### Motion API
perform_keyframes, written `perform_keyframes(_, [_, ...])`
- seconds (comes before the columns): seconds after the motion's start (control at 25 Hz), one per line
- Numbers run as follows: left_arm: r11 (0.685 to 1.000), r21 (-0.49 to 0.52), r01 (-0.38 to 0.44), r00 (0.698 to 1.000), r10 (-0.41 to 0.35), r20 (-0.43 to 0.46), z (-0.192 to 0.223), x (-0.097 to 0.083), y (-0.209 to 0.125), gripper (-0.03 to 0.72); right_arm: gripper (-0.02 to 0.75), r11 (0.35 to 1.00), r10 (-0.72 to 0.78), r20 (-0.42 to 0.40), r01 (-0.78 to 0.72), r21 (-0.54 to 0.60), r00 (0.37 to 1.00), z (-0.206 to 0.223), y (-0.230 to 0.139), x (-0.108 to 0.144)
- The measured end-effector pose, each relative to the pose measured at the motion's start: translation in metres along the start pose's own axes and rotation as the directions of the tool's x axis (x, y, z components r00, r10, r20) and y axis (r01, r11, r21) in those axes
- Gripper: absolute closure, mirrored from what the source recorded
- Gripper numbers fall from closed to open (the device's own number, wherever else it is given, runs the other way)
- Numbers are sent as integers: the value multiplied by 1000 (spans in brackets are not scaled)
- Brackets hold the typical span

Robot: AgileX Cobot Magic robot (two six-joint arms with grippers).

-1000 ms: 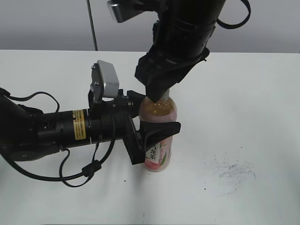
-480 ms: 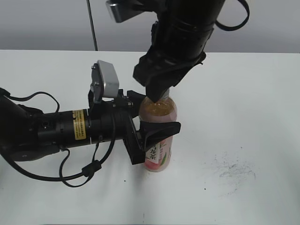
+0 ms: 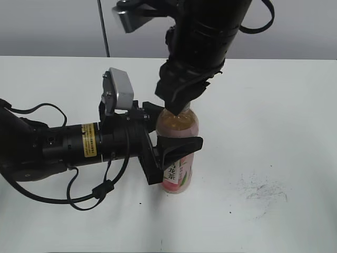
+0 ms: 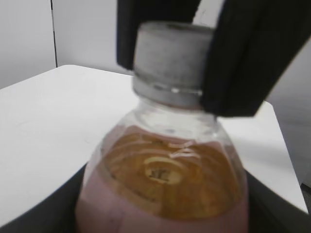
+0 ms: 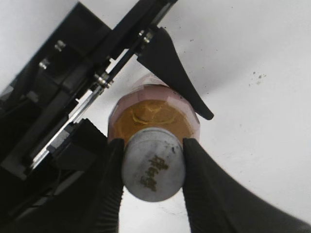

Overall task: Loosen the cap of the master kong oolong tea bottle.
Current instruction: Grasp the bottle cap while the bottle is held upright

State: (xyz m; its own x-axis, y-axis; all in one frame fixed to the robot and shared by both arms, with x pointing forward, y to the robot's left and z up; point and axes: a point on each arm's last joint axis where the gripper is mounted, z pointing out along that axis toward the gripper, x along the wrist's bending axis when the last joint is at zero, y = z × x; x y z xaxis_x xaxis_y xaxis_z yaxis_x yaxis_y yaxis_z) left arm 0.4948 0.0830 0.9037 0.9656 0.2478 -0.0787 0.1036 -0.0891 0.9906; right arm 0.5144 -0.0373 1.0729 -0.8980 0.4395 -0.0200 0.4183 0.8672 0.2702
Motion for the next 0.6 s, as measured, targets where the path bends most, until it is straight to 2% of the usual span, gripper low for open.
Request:
perform_keyframes(0.16, [1000, 1, -1, 1000, 1, 2, 0, 0, 0, 240, 463, 976, -217, -1, 217, -1, 976, 0, 0, 0])
perform_keyframes(0.28, [1000, 2, -5, 1000, 5, 4, 0, 0, 0, 240, 463, 910, -414, -4, 414, -3, 910, 0, 0, 0])
perform_keyframes(0.32, [1000, 1, -7, 1000, 7, 6, 0, -1, 0, 240, 463, 871, -491, -8, 491, -5, 871, 0, 0, 1])
perform_keyframes(0.4, [1000, 1, -11, 1000, 11, 9, 0, -1, 0, 240, 463, 769, -639, -12, 639, -13, 769, 0, 0, 2])
perform_keyframes(0.44, [1000, 2, -15, 1000, 15, 10, 0, -1, 0, 240, 463, 696, -719, -14, 718, -15, 695, 0, 0, 2])
perform_keyframes(0.56, [1000, 1, -23, 1000, 23, 15, 0, -1, 0, 240, 463, 414, -910, -13, 910, -23, 413, -1, -1, 2])
perform_keyframes(0.6, [1000, 1, -24, 1000, 24, 15, 0, -1, 0, 240, 461, 297, -955, -13, 954, -26, 297, -1, -1, 2])
